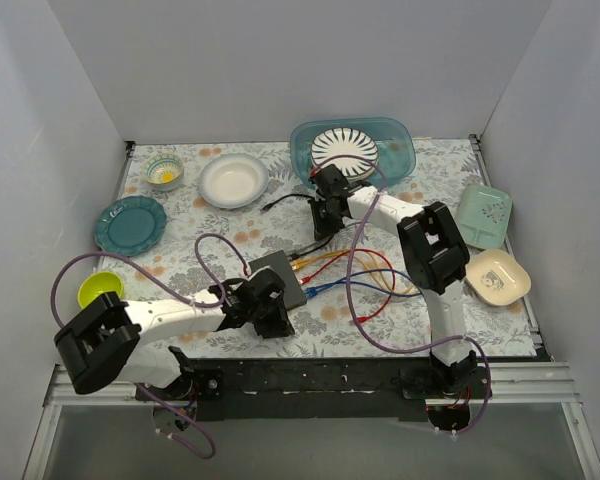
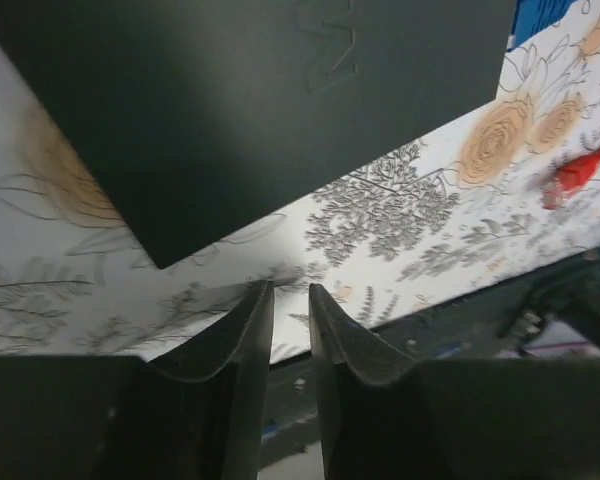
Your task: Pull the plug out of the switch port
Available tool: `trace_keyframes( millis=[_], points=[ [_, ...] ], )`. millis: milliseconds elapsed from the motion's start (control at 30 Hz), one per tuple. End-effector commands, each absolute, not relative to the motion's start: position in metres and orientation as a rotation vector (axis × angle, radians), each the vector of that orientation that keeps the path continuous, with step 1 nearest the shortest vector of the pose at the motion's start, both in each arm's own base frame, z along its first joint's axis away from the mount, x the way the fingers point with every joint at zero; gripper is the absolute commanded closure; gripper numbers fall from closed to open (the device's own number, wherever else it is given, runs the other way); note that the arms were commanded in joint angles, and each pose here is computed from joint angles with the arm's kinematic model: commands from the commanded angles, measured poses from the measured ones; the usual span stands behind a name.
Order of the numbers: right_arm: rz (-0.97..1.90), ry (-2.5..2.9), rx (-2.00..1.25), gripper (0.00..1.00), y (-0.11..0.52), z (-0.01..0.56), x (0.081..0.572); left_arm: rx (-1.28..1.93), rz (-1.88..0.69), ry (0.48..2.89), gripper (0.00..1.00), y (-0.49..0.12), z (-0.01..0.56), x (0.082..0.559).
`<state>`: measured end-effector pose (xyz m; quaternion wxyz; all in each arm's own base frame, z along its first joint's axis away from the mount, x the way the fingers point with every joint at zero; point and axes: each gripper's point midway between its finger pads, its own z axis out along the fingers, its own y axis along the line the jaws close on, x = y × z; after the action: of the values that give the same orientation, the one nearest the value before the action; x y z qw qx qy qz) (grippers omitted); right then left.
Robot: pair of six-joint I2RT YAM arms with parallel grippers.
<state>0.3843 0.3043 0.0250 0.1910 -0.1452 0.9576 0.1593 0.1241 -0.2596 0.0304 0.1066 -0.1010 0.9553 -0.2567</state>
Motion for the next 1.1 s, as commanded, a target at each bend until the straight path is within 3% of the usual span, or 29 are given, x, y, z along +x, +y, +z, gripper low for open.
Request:
trace_keyframes(
  millis=[0,200,367,700,1067],
  points=[
    [0.404,2.794,-0.418,0.82,0.273,0.011,0.334,-0.378,-0.646,2.883,0.78,-0.25,0.006,0.118],
    [0.49,2.815,-0.404,0.82,0.26,0.014,0.271,-0.617,-0.444,2.93,0.77,-0.212,-0.025,0.129],
    [0.536,2.857,-0.445,0.82,0.259,0.007,0.22,-0.705,-0.426,2.86,0.76,-0.196,-0.017,0.172],
    [0.643,2.805,-0.476,0.8,0.304,0.023,0.231,-0.771,-0.378,2.784,0.74,-0.192,0.003,0.244],
    [0.777,2.827,-0.579,0.8,0.349,0.025,0.204,-0.822,-0.411,2.729,0.72,-0.181,0.013,0.318]
  ],
)
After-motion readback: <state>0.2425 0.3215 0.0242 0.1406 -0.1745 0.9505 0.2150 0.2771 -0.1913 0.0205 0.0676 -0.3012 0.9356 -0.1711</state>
